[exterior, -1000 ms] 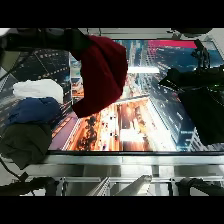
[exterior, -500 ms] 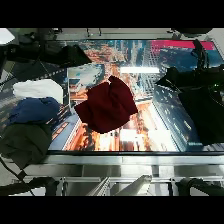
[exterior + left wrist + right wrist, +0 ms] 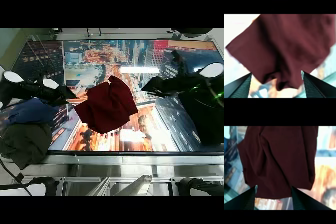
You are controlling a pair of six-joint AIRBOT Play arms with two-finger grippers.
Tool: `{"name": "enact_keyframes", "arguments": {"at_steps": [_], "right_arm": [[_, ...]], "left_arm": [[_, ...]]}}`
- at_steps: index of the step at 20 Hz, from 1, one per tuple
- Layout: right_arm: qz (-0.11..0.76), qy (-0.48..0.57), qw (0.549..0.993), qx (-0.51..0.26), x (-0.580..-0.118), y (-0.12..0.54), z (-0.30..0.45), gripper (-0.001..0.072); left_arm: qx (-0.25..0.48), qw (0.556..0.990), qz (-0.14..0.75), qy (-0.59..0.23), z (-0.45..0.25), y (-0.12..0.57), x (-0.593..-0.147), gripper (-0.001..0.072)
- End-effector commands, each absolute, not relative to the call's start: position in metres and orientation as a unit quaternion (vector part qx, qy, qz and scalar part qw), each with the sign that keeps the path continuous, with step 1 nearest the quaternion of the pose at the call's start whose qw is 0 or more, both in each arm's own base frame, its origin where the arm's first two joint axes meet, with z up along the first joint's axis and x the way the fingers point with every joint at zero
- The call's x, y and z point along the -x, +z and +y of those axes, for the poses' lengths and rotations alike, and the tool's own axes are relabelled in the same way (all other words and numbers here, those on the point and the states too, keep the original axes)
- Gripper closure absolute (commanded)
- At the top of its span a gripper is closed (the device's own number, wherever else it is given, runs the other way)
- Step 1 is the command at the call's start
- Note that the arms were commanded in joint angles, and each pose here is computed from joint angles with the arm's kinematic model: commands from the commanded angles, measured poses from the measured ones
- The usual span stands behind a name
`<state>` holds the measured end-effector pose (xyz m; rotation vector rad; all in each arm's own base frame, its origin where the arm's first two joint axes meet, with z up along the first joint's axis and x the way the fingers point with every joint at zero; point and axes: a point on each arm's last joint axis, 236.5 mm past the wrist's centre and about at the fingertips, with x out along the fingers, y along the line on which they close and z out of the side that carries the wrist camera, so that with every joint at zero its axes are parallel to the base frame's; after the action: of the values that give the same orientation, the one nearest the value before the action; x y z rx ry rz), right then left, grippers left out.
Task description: Fold the shirts.
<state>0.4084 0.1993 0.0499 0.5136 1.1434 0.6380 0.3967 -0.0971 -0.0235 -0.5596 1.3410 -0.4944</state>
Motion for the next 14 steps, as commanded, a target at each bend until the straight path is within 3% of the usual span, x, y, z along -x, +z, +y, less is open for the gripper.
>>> {"name": "enact_keyframes", "arguments": {"at_steps": [1, 7, 8, 9, 11, 12, 14], "right_arm": [[0.520, 0.327, 0.770, -0.174, -0.415, 0.004, 0.243, 0.0231], [0.521, 0.324, 0.775, -0.151, -0.417, -0.051, 0.297, 0.0231], [0.523, 0.325, 0.773, -0.155, -0.416, -0.052, 0.299, 0.0231], [0.523, 0.324, 0.771, -0.164, -0.416, -0.053, 0.301, 0.0232], [0.523, 0.323, 0.769, -0.175, -0.417, -0.052, 0.303, 0.0232], [0.523, 0.322, 0.769, -0.177, -0.418, -0.052, 0.304, 0.0232], [0.519, 0.317, 0.771, -0.188, -0.422, -0.053, 0.305, 0.0235]], "left_arm": [[0.258, 0.692, 0.639, -0.217, -0.094, -0.078, -0.380, 0.0011], [0.244, 0.672, 0.659, -0.234, -0.107, -0.115, -0.405, 0.0014], [0.240, 0.669, 0.661, -0.241, -0.111, -0.116, -0.410, 0.0062], [0.236, 0.664, 0.664, -0.251, -0.116, -0.116, -0.412, 0.0278], [0.225, 0.657, 0.667, -0.269, -0.126, -0.112, -0.413, 0.0627], [0.219, 0.659, 0.664, -0.277, -0.132, -0.108, -0.416, 0.0704], [0.206, 0.667, 0.654, -0.292, -0.141, -0.092, -0.422, 0.0704]]}}
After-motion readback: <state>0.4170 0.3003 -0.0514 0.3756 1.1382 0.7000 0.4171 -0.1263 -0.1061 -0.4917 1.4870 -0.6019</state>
